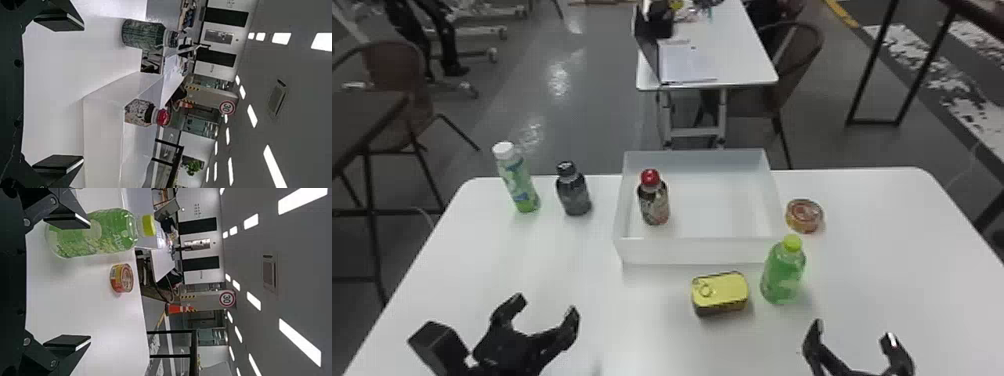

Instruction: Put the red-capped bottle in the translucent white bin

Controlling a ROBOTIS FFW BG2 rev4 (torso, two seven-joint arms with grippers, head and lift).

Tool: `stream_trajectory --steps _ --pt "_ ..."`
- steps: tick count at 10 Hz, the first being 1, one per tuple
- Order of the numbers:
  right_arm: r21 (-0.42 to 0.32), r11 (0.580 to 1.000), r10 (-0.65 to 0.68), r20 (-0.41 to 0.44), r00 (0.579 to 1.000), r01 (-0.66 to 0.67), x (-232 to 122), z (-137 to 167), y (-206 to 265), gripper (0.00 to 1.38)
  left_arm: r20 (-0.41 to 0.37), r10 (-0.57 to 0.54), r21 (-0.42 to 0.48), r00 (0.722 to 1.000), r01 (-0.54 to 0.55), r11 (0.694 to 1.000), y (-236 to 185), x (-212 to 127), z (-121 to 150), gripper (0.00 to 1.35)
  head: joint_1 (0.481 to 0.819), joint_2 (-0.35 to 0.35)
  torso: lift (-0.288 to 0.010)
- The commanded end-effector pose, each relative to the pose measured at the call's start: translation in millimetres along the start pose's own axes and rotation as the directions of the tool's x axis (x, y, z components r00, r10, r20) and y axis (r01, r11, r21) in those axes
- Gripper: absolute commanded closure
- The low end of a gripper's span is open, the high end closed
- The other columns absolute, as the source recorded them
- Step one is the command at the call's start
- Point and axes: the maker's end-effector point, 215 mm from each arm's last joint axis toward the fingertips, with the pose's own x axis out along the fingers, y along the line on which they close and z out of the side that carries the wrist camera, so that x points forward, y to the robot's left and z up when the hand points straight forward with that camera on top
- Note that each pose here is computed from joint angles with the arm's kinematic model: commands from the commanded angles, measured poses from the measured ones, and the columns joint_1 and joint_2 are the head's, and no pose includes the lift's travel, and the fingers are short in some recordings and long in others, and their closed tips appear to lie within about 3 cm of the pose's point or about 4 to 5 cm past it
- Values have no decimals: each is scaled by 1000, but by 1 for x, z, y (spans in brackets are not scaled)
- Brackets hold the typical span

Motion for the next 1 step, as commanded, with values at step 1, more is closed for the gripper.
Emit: stream_trajectory --steps 1 --pt "1 1000 -1 1 1000 1 1 0 0 254 0 -2 -5 1000 2 1000 -1 2 0 116 695 75 -78"
